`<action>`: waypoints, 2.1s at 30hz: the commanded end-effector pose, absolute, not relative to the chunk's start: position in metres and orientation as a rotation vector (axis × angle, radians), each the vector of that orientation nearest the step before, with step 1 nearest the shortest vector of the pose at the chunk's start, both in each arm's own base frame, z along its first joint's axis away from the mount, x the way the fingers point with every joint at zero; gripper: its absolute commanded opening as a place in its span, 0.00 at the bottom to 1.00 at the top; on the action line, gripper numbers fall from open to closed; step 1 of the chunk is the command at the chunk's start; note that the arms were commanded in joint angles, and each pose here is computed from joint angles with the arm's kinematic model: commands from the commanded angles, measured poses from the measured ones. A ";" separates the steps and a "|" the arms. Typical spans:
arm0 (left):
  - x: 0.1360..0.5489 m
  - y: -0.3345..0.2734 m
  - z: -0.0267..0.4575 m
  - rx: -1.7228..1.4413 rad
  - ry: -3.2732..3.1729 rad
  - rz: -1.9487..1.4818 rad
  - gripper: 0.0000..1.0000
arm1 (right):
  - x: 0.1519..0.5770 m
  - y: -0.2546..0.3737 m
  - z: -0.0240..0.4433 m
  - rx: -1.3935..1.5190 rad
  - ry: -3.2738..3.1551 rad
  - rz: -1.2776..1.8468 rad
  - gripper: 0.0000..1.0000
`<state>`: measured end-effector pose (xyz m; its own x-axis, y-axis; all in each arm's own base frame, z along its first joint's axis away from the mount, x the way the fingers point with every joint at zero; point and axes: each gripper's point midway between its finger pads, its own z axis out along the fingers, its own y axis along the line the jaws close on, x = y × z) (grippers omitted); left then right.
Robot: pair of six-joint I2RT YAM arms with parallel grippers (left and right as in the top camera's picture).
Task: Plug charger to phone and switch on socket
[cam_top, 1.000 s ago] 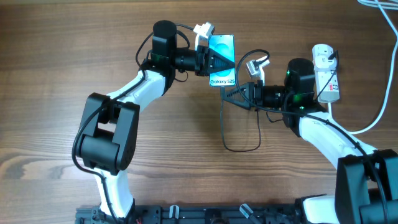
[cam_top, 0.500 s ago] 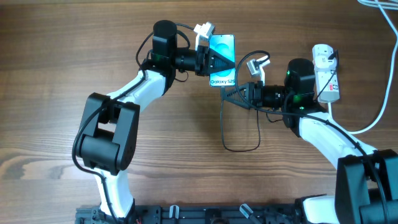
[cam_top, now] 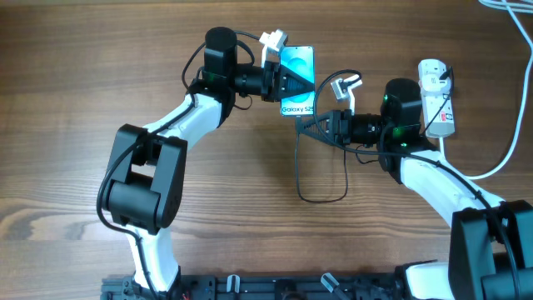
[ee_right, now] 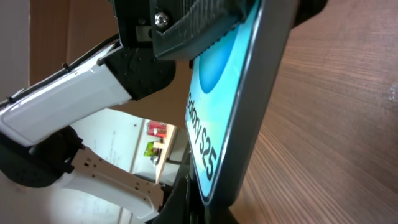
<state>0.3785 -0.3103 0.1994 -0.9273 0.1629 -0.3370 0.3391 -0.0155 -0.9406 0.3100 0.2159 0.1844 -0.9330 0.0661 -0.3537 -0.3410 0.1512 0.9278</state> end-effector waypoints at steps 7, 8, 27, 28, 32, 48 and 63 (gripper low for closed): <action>0.321 -0.331 0.202 0.824 2.122 -2.277 0.04 | 0.361 0.197 0.185 -0.112 2.057 1.530 0.04; 0.321 -0.331 0.202 0.824 2.122 -2.277 0.04 | 0.361 0.197 0.185 -0.111 2.057 1.530 0.06; 0.328 -0.330 0.200 0.783 2.126 -2.252 0.04 | 0.349 0.203 0.191 -0.176 2.051 1.614 0.46; 0.330 -0.329 0.200 0.767 2.130 -2.246 0.04 | 0.348 0.203 0.192 -0.185 2.050 1.623 0.47; 0.343 -0.323 0.198 0.694 2.142 -2.218 0.04 | 0.342 0.200 0.195 -0.227 2.039 1.668 0.52; 0.386 -0.272 0.190 0.425 2.187 -2.167 0.04 | 0.317 0.179 0.248 -0.370 1.913 1.610 0.99; 0.402 -0.230 0.090 0.028 2.538 -1.680 0.04 | 0.314 0.158 0.190 -0.178 2.179 1.312 1.00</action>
<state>0.4030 -0.2349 0.1218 -0.9956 -0.0476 0.0809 -0.0897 0.2302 -0.9690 0.3095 0.1625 0.1842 -0.8670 0.1933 -0.4594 -0.3332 0.4606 0.8227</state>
